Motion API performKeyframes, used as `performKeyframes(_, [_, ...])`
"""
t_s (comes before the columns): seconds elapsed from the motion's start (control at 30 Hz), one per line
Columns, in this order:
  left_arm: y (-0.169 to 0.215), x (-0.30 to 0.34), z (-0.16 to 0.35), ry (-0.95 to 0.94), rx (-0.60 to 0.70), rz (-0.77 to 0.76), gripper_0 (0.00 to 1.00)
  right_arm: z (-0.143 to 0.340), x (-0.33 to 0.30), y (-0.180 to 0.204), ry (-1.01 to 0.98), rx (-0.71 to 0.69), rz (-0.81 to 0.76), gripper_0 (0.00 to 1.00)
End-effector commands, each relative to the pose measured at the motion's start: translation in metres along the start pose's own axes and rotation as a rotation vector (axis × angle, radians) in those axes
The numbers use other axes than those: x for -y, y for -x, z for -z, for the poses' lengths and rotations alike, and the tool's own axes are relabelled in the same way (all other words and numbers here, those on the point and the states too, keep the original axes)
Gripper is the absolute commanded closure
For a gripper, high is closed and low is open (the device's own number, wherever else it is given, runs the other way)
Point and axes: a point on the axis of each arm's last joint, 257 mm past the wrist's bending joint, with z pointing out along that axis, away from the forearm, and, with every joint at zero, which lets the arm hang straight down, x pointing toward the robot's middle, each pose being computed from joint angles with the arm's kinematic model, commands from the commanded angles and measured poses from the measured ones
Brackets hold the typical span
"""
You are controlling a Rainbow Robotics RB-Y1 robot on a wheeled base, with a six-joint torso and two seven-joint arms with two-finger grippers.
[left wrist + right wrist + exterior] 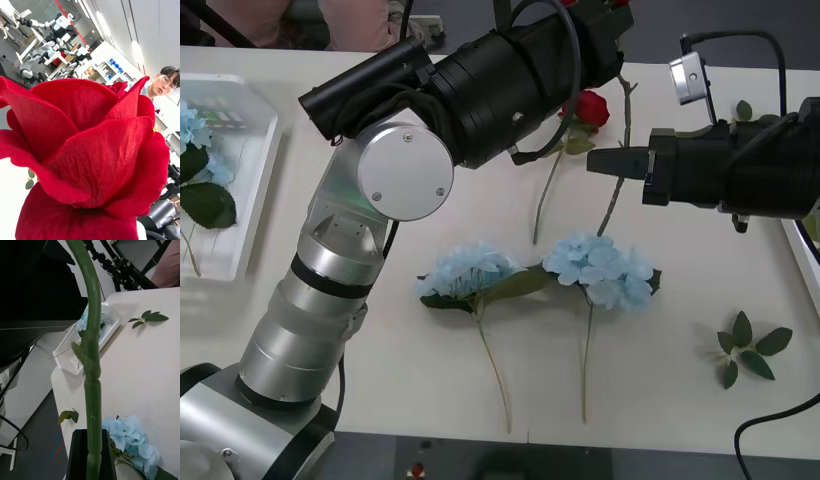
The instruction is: Put the red flowers into the right box and the blue flowers into the left box
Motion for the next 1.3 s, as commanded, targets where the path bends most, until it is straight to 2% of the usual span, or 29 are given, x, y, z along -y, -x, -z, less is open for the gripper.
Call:
performKeyframes(0.03, [0.022,0.015,-0.001,-0.027,0.039,0.001,0.81,-0.008,-0.014,0.017,0.036,0.022,0.011,1.0])
performKeyframes(0.07, [0.022,0.015,-0.001,-0.027,0.039,0.001,0.5,-0.008,-0.014,0.017,0.038,0.022,0.011,1.0])
performKeyframes(0.13, [0.022,0.015,-0.001,-0.027,0.039,0.001,0.34,-0.008,-0.015,0.017,0.039,0.023,0.009,1.0])
performKeyframes(0.17, [0.022,0.015,-0.001,-0.027,0.039,0.001,0.06,-0.008,-0.015,0.017,0.041,0.023,0.007,1.0])
performKeyframes(0.2, [0.022,0.015,-0.001,-0.027,0.039,0.001,0.0,-0.008,-0.015,0.018,0.041,0.023,0.008,1.0])
performKeyframes(0.47, [0.022,0.015,-0.001,-0.027,0.039,0.001,0.0,-0.005,-0.013,0.019,0.033,0.027,0.009,1.0])
performKeyframes(0.7, [0.022,0.015,-0.001,-0.027,0.039,0.001,0.0,0.026,-0.002,0.02,-0.001,0.033,-0.003,1.0])
performKeyframes(0.97, [0.022,0.015,-0.001,-0.027,0.039,0.001,0.0,0.102,0.03,0.008,-0.134,0.038,-0.046,1.0])
performKeyframes(1.0, [0.002,0.001,0.0,-0.001,0.015,0.041,0.0,0.121,0.037,0.005,-0.175,0.033,-0.049,1.0])
performKeyframes(1.17, [0.015,0.012,0.018,-0.061,0.08,0.117,0.0,0.19,0.064,-0.01,-0.351,0.003,-0.075,1.0])
performKeyframes(1.27, [0.013,0.012,0.037,-0.068,0.07,0.13,0.0,0.227,0.084,-0.019,-0.443,-0.012,-0.116,1.0])
performKeyframes(1.3, [0.002,0.014,0.046,-0.064,0.034,0.12,0.0,0.248,0.098,-0.023,-0.501,-0.012,-0.138,1.0])
